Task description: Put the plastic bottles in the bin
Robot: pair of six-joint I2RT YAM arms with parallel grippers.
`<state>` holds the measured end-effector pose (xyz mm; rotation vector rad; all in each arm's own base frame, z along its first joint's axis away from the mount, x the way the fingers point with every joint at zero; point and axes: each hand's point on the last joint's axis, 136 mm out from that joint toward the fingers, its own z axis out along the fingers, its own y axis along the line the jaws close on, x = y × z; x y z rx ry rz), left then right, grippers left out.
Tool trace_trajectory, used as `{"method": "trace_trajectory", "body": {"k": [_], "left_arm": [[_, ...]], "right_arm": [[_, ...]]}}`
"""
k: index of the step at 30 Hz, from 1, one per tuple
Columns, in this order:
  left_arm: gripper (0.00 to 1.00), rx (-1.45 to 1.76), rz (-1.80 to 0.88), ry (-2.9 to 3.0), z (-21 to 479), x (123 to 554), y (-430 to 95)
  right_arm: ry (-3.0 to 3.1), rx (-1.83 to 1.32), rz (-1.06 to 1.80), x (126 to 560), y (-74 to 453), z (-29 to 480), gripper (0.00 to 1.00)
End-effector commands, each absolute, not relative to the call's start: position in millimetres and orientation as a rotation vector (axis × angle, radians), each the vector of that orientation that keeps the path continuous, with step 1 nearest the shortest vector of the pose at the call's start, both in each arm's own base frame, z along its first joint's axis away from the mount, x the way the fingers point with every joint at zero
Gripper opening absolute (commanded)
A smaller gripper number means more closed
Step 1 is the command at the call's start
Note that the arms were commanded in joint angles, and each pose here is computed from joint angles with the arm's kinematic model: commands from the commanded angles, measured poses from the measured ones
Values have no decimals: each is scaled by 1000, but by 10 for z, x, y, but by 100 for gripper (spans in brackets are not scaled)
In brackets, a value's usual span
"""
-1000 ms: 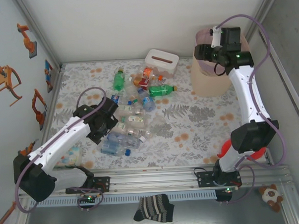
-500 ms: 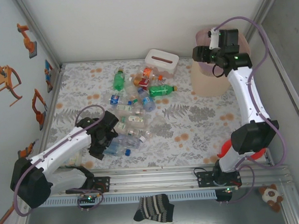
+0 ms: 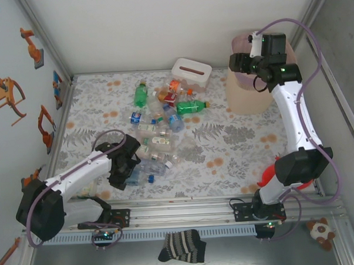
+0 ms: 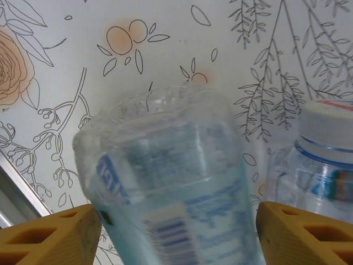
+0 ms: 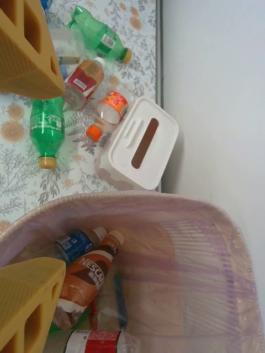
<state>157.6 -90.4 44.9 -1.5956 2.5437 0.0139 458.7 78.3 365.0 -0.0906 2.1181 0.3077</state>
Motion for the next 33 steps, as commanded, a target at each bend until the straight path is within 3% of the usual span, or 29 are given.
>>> {"method": "trace_trajectory", "body": {"k": [1,7,15,23,28,33], "left_arm": [[71,-1616,51,2555,355,1515,-868],[70,-1615,76,2564,256,1493,-852],[57,-1579,50,2529,409,1511,-784],[53,-1342,-204,2411,1126,1850,-757],[51,-902,-540,2324,1812,2353,-1100],[50,-644,-668,2219,2355,2665,-1339]], "right_arm": [[2089,-89,308,4504,797,3772,75],[2095,-95,316,4478,819,3764,74],[2120,-134,383,4334,960,3757,74],[2176,-269,682,4002,1493,3667,72],[2191,-434,867,3718,2012,3582,72],[2176,-548,953,3496,2433,3532,72]]}}
